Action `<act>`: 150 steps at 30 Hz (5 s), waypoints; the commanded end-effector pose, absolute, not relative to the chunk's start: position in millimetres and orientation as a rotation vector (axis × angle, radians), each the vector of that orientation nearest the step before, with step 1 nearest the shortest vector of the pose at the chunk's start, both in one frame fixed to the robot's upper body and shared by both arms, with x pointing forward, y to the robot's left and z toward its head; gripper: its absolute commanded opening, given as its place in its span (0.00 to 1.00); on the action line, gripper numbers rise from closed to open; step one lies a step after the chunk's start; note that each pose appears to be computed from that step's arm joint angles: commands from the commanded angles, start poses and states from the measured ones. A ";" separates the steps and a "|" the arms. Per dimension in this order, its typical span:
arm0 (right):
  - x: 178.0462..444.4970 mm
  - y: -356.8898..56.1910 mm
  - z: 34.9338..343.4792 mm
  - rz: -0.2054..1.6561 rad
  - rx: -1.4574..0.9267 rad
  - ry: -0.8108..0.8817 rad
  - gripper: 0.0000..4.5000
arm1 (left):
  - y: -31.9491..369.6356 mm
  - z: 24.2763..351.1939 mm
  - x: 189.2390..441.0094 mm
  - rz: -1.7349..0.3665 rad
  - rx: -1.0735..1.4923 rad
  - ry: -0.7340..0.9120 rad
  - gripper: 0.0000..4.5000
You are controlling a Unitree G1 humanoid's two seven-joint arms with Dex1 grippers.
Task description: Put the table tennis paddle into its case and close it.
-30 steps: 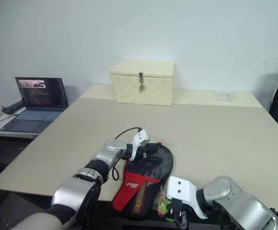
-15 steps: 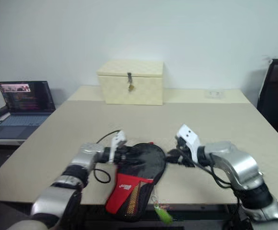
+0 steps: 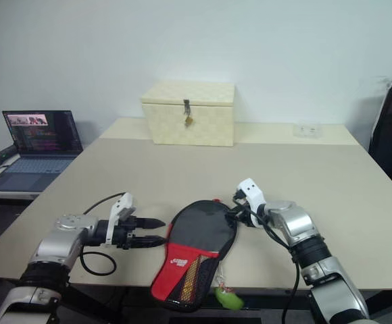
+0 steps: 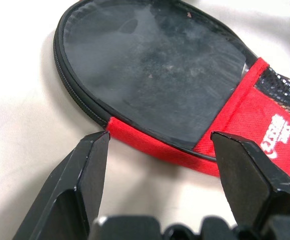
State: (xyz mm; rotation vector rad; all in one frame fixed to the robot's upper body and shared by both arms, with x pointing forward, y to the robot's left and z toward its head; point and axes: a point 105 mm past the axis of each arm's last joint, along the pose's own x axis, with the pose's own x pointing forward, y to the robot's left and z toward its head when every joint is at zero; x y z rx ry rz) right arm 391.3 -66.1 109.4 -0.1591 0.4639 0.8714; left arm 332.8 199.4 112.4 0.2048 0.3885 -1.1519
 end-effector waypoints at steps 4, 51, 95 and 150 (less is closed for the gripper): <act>399.1 -53.6 111.0 0.879 -0.203 0.443 0.35 | 198.4 127.4 333.0 -1.132 0.241 0.340 0.78; 454.6 0.2 190.7 0.768 -0.241 0.148 0.59 | 169.2 133.4 349.9 -1.200 0.325 0.294 0.78; 298.6 -109.5 85.2 0.850 -0.316 0.544 0.85 | 121.2 66.0 357.6 -1.430 0.414 0.393 0.78; 142.6 -63.5 100.2 1.512 -0.457 0.561 0.00 | 105.0 47.9 357.9 -1.405 0.435 0.448 0.78</act>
